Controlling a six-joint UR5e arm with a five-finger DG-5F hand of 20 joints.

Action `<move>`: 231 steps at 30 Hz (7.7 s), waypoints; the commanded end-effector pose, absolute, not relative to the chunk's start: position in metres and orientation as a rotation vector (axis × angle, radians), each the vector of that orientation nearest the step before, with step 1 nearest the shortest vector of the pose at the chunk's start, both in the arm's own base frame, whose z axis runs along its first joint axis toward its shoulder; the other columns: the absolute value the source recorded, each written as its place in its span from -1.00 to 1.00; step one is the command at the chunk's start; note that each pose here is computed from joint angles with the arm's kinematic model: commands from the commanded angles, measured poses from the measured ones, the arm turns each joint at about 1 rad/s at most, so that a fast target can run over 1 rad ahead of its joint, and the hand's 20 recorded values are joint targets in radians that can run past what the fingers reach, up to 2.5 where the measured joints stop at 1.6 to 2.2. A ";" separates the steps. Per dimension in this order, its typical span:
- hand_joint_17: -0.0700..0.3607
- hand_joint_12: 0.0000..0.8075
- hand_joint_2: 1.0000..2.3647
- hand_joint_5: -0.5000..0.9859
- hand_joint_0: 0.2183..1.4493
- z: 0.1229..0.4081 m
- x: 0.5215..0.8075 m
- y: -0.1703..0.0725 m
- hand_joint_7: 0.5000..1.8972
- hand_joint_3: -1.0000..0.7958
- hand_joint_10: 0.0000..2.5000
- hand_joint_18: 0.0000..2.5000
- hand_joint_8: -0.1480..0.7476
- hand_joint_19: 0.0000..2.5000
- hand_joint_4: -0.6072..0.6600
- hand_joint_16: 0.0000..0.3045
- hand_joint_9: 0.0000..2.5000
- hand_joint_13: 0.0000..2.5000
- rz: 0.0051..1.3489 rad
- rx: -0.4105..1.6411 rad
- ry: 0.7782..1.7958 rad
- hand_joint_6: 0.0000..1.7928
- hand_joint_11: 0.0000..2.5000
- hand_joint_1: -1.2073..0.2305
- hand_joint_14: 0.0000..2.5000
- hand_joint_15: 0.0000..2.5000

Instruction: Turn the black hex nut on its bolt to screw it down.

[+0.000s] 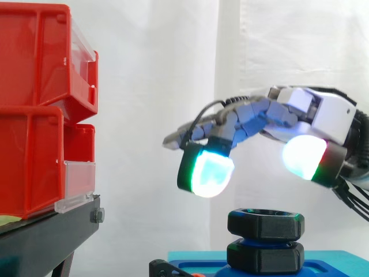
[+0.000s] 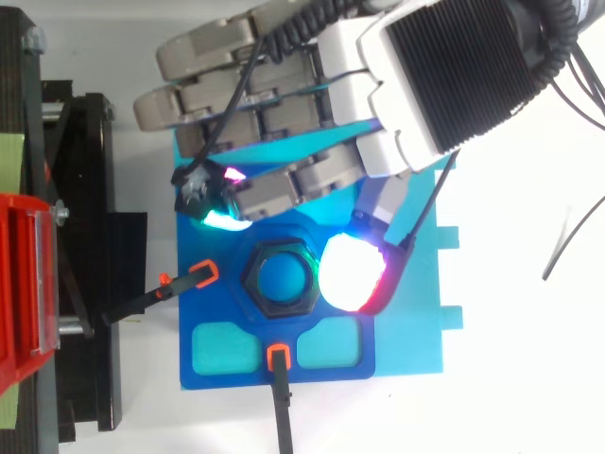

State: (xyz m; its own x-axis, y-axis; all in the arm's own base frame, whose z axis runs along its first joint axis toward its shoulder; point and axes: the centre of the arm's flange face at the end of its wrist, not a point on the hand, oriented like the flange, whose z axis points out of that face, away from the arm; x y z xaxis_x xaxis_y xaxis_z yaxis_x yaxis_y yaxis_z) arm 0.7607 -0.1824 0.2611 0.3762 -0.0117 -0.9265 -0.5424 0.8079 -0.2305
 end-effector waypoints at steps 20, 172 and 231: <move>-0.12 -0.08 -1.00 -0.48 -0.55 0.257 0.777 -0.087 -0.29 -0.44 -0.99 -0.55 0.04 -0.81 0.34 -0.65 -0.30 -0.49 0.518 -0.506 1.269 -0.13 -0.83 0.42 -1.00 -0.89; -0.12 -0.07 -1.00 -0.44 -0.55 0.266 0.783 -0.074 0.06 -0.44 -1.00 -0.54 0.01 -0.79 0.38 -0.65 -0.30 -0.50 0.559 -0.584 1.204 -0.44 -0.83 0.50 -1.00 -0.89; -0.12 -0.09 -1.00 -0.42 -0.54 0.239 0.792 -0.116 0.08 -0.44 -1.00 -0.53 0.02 -0.79 0.36 -0.65 -0.24 -0.47 0.587 -0.538 1.182 -0.44 -0.83 0.54 -1.00 -0.88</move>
State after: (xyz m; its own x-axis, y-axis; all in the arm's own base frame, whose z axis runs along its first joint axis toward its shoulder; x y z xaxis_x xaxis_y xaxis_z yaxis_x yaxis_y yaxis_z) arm 0.7904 -0.1153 0.2347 0.2685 0.1392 -0.9532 -0.6692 0.7387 -0.0807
